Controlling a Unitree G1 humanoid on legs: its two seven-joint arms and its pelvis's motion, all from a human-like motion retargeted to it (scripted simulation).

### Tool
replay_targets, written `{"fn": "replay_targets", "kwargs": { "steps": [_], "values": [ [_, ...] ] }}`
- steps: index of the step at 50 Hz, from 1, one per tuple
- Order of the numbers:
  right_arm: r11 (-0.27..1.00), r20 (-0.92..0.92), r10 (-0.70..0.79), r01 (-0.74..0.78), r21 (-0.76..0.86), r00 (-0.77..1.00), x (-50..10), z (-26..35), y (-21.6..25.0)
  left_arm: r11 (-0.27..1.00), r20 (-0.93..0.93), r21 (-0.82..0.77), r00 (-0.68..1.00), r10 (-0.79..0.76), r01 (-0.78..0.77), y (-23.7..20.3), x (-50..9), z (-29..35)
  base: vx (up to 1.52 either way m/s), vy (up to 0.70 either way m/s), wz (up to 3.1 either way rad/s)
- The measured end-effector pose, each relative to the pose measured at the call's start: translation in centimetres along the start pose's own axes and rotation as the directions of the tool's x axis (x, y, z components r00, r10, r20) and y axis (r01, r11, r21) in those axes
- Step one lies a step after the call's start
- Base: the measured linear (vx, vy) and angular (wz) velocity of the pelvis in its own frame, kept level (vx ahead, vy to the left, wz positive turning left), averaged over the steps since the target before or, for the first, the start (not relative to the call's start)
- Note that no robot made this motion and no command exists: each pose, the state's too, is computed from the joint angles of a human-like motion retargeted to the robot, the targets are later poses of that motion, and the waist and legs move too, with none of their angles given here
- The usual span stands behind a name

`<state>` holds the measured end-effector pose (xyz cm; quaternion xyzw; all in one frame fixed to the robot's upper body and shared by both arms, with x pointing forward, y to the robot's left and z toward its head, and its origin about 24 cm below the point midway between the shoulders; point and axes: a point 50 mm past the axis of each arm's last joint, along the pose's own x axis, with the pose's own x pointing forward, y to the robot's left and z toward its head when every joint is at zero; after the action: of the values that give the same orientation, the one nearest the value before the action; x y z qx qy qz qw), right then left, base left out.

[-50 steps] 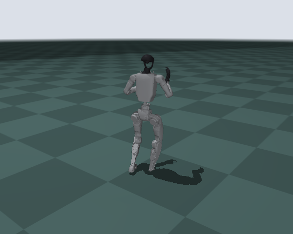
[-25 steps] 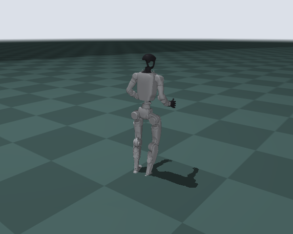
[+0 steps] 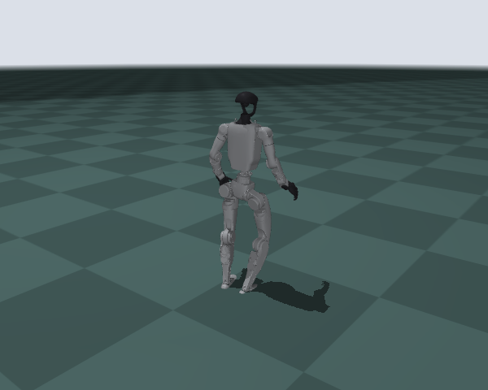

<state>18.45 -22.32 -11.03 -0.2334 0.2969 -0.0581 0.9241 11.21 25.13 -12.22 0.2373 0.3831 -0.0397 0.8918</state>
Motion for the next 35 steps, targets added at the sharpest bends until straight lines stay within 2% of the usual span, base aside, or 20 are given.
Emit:
{"fn": "replay_targets", "kwargs": {
  "steps": [10, 22, 29, 35],
  "values": [
    [0.993, -0.072, 0.097, -0.102, -0.061, 0.993, -0.1, -1.1, 1.0, 0.998, -0.105, 0.006, 0.993, -0.059, 0.060, -1.0, 0.2, -1.5, 0.00, 0.00, 0.00],
    [0.971, -0.050, 0.208, -0.212, -0.110, 0.977, -0.1, -0.4, 2.0, 0.990, -0.111, 0.053, 0.986, -0.126, 0.133, -1.3, 0.1, -1.7, 0.00, 0.00, 0.00],
    [0.962, 0.038, 0.247, -0.240, -0.127, 0.968, 0.0, 1.2, 2.2, 0.982, -0.027, 0.101, 0.987, -0.159, 0.161, -1.2, 0.1, -0.3, -0.01, 0.00, -0.05],
    [0.961, 0.154, 0.265, -0.248, -0.125, 0.952, -0.2, 3.2, 2.3, 0.974, 0.173, 0.160, 0.967, -0.186, 0.159, -0.9, 0.4, 3.9, -0.06, 0.01, -0.20]
  ]
}}
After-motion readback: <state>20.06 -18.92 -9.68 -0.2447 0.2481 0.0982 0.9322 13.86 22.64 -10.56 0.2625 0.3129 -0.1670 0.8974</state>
